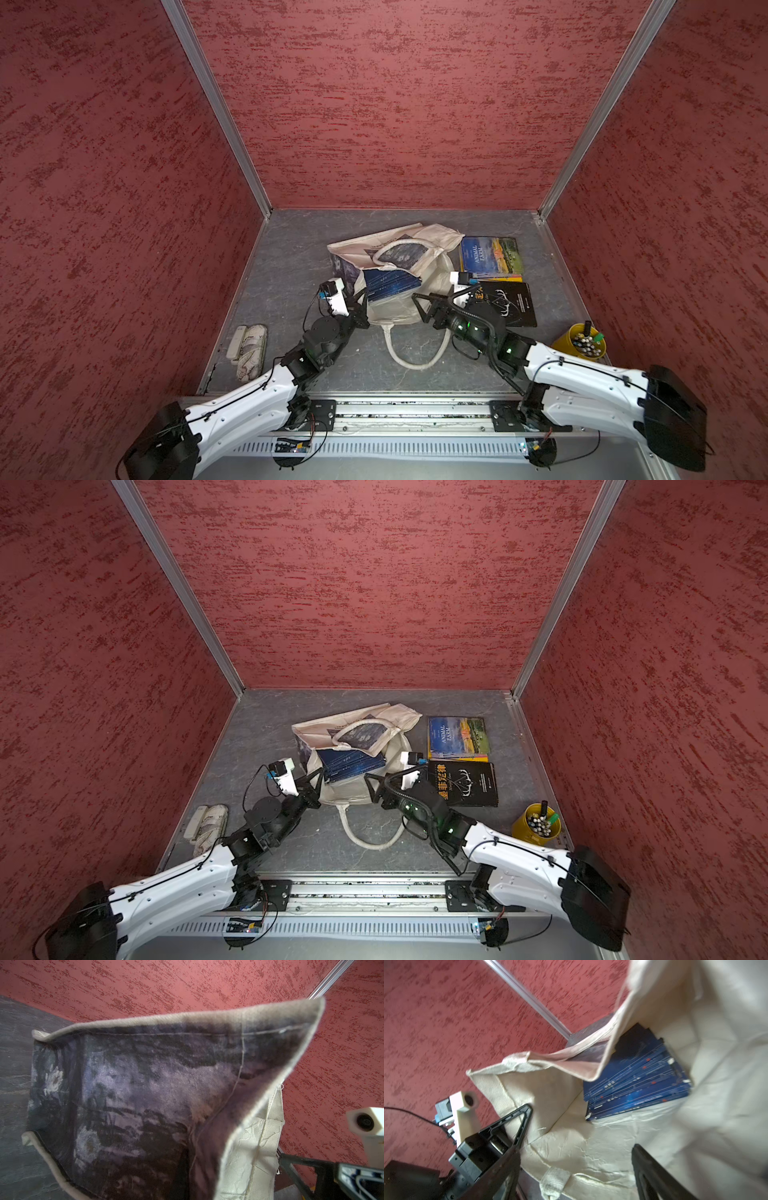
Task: Take out the books from the canvas bag
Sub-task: Pick up the book from the canvas bag.
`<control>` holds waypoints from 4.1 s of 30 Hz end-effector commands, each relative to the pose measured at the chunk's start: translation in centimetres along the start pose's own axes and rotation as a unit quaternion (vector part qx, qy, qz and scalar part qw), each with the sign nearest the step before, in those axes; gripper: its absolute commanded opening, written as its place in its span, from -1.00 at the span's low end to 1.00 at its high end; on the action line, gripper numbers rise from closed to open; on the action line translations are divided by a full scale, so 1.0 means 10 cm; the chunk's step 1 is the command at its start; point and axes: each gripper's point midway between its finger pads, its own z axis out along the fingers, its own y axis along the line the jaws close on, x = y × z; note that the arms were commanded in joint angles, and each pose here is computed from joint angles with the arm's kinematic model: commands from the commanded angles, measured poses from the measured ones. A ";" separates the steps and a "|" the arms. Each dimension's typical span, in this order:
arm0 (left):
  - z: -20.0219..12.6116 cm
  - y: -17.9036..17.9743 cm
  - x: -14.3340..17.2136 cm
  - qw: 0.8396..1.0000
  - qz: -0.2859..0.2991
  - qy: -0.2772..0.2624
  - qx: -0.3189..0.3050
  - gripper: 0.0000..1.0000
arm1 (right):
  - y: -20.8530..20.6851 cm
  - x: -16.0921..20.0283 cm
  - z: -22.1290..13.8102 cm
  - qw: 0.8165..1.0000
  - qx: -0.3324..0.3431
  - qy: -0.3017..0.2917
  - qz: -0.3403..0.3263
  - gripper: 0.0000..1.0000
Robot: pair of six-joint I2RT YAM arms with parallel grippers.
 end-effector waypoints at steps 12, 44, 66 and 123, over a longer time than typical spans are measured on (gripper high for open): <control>-0.08 -0.33 -0.33 0.998 -0.030 -0.033 0.052 -1.00 | 0.02 0.45 0.51 0.999 -0.006 0.026 -0.021 0.29; -0.13 -0.37 -0.37 0.995 -0.056 -0.050 0.069 -1.00 | -0.31 1.24 0.74 0.977 0.101 0.018 -0.186 -0.42; -0.19 -0.38 -0.21 0.994 -0.054 -0.031 0.092 -1.00 | -0.55 1.16 1.18 0.971 0.154 0.086 -0.162 0.15; -0.19 -0.07 0.19 0.992 0.081 -0.036 0.090 -1.00 | -1.05 0.09 1.70 0.968 0.146 -0.045 0.199 -0.10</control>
